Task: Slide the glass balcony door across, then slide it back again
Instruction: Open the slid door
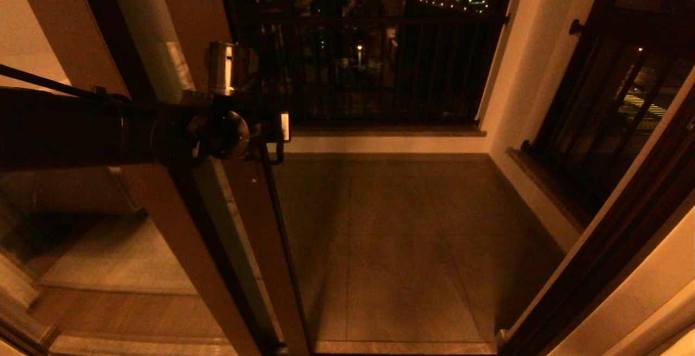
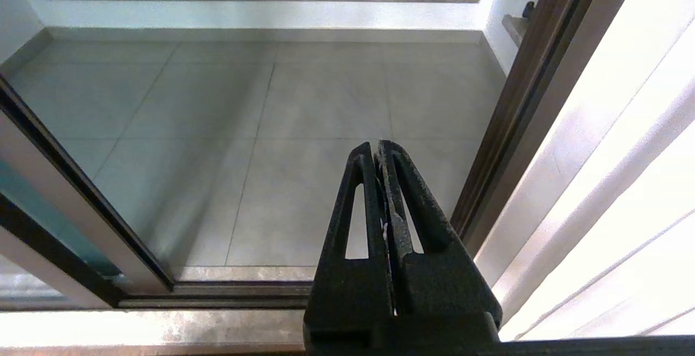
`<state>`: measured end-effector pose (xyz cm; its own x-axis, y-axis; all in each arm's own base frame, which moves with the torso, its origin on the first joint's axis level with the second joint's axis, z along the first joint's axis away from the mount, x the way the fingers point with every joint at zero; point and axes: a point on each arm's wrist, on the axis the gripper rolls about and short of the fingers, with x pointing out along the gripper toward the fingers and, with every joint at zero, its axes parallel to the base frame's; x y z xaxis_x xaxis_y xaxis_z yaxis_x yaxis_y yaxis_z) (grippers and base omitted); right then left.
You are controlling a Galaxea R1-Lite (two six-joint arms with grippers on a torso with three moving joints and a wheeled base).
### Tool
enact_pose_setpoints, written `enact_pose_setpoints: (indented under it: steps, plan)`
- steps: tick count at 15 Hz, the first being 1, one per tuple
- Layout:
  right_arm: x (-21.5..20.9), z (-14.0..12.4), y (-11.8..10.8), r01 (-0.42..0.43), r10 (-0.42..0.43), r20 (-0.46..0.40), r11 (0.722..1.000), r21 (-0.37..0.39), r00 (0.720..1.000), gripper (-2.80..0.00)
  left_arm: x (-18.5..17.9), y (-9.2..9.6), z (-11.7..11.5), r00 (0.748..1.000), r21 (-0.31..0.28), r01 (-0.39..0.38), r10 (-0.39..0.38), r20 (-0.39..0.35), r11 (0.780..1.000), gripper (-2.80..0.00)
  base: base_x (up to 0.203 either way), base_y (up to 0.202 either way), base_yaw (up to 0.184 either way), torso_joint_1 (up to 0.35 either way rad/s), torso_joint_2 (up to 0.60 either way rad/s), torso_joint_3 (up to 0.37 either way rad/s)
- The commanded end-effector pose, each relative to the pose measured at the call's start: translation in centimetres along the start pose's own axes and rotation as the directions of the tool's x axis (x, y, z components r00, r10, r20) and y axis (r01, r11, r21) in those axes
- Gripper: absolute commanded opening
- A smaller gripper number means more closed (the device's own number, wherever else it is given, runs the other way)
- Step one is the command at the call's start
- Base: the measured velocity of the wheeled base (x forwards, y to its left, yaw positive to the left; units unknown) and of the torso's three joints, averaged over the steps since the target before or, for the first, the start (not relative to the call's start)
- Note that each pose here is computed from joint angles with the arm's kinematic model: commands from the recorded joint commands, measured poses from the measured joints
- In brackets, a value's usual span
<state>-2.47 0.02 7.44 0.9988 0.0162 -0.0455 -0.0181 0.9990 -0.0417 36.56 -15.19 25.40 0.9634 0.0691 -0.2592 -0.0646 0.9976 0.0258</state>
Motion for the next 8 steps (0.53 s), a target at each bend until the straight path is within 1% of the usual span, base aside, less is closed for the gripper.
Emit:
enact_pose_setpoints:
  steps: [1, 7, 8]
  plan:
    - [0.01, 0.0, 0.0, -0.001, 0.001, -0.002, 1.0, -0.001, 1.0, -2.8, -0.17, 0.61, 0.05, 1.0, -0.004, -0.017, 0.017, 0.001, 1.0, -2.8, 0.0, 0.0, 0.0, 0.0, 0.0, 0.0]
    - [0.01, 0.0, 0.0, -0.001, 0.001, -0.002, 1.0, -0.001, 1.0, -2.8, 0.05, 1.46, -0.27, 0.999, -0.006, -0.037, 0.037, -0.01, 0.999, -2.8, 0.0, 0.0, 0.0, 0.0, 0.0, 0.0]
    - [0.01, 0.0, 0.0, -0.001, 0.001, -0.002, 1.0, -0.001, 1.0, -2.8, -0.01, 1.55, -0.13, 0.999, -0.011, -0.037, 0.037, -0.001, 0.999, -2.8, 0.0, 0.0, 0.0, 0.0, 0.0, 0.0]
